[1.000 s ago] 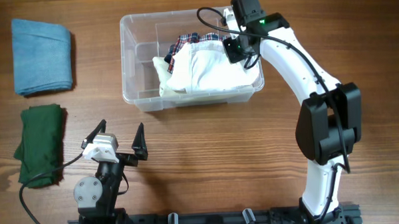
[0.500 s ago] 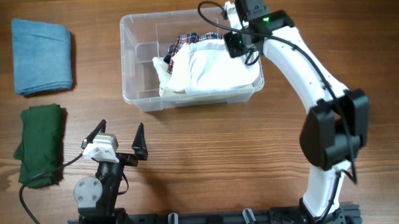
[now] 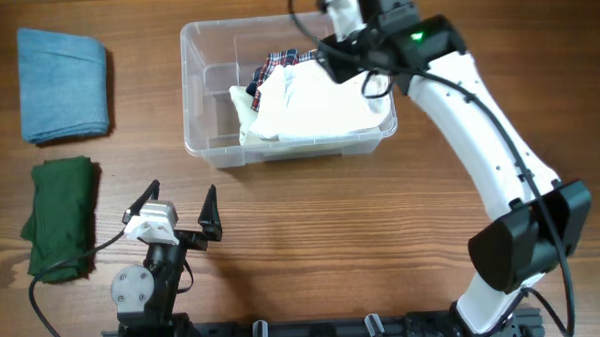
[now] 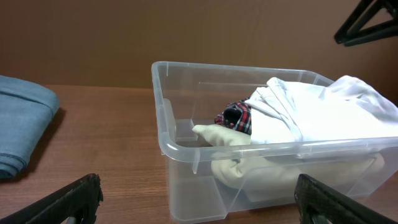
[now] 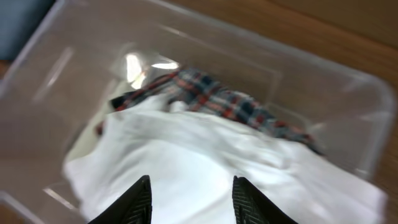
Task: Pack container
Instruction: 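Press the white garment down inside the bin with the right gripper, then lift the right gripper out and retract it to the upper right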
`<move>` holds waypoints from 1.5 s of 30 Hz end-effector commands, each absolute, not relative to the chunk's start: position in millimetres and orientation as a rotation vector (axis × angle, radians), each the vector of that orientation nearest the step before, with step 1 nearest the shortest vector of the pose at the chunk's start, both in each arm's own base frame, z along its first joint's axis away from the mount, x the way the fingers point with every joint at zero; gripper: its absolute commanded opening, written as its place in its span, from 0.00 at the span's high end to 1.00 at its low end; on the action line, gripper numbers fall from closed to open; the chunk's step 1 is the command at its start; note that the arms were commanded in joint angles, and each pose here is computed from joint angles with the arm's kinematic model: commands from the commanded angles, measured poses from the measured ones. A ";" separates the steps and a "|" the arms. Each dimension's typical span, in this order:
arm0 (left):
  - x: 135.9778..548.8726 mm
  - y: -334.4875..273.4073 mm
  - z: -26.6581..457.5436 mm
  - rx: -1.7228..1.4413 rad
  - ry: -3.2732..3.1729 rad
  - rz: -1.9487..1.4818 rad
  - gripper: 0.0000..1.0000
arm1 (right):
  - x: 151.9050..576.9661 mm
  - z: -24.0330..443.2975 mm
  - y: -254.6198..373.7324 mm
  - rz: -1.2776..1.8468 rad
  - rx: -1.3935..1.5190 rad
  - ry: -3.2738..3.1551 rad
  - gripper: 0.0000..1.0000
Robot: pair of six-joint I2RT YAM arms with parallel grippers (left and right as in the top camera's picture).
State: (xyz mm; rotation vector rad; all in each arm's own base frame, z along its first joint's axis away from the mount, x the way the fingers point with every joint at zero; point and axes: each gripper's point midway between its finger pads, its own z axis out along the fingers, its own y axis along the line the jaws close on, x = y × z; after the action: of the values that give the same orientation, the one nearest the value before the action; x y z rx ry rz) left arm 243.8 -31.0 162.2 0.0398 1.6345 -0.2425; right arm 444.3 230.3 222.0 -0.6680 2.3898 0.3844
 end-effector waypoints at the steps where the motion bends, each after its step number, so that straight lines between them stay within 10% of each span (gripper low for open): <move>1: 243.9 -30.9 159.4 0.032 1.639 -0.244 0.00 | 429.2 192.0 262.8 0.458 -0.771 2.435 0.57; 20: 243.9 -30.9 159.4 0.032 1.639 -0.244 0.00 | 423.0 90.4 299.7 0.439 -0.871 2.596 0.57; 33: 243.9 -30.9 159.3 0.032 1.640 -0.244 0.00 | 432.5 226.9 299.2 0.468 -0.788 2.289 0.42; 41: 243.9 -30.9 159.3 0.032 1.640 -0.244 0.00 | 448.4 296.4 227.6 0.347 -0.507 2.216 0.00; 45: 243.9 -30.9 159.3 0.032 1.640 -0.245 0.00 | 466.9 293.3 172.5 0.311 -0.320 2.270 0.00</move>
State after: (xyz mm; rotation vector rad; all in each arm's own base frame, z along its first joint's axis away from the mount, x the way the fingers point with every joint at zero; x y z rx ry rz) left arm 243.8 -31.0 162.2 0.0398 1.6345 -0.2425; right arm 446.3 221.7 301.6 -0.5205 2.2063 0.3770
